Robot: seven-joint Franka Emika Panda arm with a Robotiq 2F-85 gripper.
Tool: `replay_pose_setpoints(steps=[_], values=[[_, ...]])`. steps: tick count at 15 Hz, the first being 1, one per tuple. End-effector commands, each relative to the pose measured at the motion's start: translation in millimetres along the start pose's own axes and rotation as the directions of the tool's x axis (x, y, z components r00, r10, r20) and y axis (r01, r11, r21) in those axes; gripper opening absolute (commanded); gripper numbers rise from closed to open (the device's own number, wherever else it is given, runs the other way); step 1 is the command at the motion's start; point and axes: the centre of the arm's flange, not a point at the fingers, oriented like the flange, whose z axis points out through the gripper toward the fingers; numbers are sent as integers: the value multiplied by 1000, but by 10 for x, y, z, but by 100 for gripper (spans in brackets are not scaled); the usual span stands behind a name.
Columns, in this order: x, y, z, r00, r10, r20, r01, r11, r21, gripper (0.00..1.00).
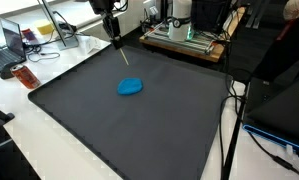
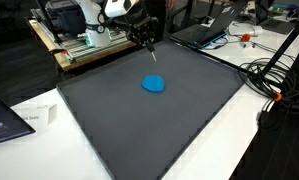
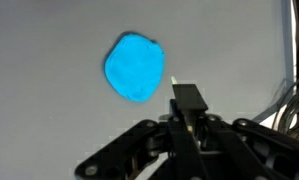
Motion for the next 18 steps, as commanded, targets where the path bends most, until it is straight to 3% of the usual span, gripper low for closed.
replay_pose_setpoints(steps=[1,2,3,8,9,18], values=[[-265,-326,11,997,17,-75,-28,989,-142,3],[-61,-200,30,999,-2,-34,0,997,-75,3],[-88,-270,54,999,-3,-40,0,997,-83,12],[-71,-207,53,999,3,-39,-6,996,-84,12],[-51,-252,111,999,3,-52,-8,995,-100,3],[-144,-686,675,988,-94,-121,52,948,-314,3]])
